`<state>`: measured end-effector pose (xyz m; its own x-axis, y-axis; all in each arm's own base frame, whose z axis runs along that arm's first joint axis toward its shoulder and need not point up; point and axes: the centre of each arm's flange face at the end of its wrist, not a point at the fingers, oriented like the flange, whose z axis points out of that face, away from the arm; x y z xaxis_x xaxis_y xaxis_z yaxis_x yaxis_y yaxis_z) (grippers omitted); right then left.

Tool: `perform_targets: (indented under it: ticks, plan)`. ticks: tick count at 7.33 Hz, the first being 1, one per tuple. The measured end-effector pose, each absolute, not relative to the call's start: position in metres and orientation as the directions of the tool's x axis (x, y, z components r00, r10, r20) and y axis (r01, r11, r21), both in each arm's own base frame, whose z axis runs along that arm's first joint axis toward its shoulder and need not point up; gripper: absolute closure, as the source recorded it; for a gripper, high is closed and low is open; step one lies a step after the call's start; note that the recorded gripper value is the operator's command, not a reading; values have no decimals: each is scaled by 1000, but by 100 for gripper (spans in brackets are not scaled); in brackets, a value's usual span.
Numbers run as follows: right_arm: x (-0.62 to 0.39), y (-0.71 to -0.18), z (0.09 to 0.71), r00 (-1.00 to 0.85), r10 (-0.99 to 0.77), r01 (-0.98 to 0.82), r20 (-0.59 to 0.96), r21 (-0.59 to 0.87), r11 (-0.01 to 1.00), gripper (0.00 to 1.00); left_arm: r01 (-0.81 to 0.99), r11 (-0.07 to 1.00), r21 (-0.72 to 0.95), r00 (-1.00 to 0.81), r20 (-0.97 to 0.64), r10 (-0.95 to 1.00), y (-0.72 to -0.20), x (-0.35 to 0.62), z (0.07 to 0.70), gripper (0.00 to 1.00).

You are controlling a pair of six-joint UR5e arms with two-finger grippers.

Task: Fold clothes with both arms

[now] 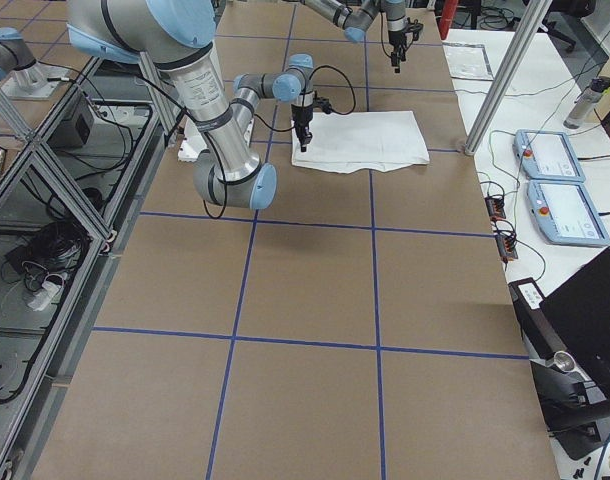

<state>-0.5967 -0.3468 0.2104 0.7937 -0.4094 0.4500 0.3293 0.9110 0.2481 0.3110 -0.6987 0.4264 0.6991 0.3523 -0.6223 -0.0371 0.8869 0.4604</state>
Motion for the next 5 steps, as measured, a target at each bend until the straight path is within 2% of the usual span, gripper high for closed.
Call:
perform_targets:
  ticks: [2,3,4,5]
  plan:
    - [-584,-348,211,795,-405,323,452,251,913,83,-37,887,460,699,-623,352,-699,311,426,0]
    - [-567,-343,219,798,-401,321,449,247,914,80,-37,887,460,699,-623,352,-698,312,426,0]
    - [-545,-336,235,804,-392,315,446,239,918,51,-36,887,460,698,-624,352,-699,312,426,0]
    - [-528,-328,251,814,-377,305,441,227,925,7,-35,888,459,698,-625,350,-699,312,425,0]
